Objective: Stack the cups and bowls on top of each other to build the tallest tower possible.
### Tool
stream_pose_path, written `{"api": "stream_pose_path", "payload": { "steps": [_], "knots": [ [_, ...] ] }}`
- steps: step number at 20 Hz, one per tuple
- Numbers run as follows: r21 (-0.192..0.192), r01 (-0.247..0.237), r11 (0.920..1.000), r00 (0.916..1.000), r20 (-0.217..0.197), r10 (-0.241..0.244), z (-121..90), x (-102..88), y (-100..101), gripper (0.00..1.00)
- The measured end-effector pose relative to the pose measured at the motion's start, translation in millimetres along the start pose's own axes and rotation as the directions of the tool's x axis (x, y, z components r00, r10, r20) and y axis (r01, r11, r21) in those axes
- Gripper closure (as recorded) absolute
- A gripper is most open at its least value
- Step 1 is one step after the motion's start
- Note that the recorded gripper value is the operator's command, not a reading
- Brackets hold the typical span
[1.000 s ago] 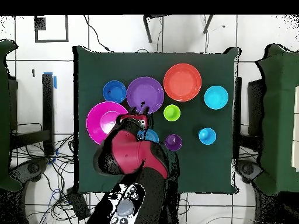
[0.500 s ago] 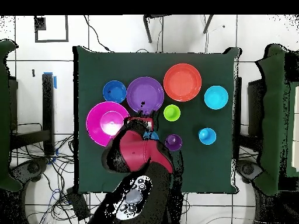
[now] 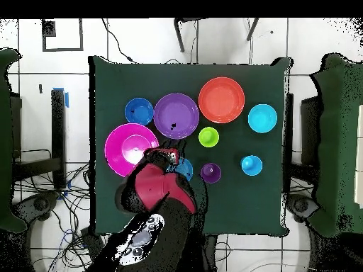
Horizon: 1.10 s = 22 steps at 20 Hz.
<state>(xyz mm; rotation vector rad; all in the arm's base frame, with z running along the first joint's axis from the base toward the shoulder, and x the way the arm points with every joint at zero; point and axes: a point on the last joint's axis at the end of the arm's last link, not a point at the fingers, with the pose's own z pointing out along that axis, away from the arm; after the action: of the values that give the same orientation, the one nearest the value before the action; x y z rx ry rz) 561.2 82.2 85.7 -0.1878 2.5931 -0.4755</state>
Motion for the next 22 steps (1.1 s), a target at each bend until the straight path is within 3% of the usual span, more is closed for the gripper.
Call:
{"api": "stream_pose_path", "payload": {
  "steps": [9,22],
  "knots": [
    [0.009,0.017,0.9998,0.9996,0.023,-0.017,-15.1,-6.0,18.6,0.0],
    [0.024,0.01,0.9997,0.9996,0.024,-0.011,-16.7,-7.2,12.5,0.0]
  ]
}}
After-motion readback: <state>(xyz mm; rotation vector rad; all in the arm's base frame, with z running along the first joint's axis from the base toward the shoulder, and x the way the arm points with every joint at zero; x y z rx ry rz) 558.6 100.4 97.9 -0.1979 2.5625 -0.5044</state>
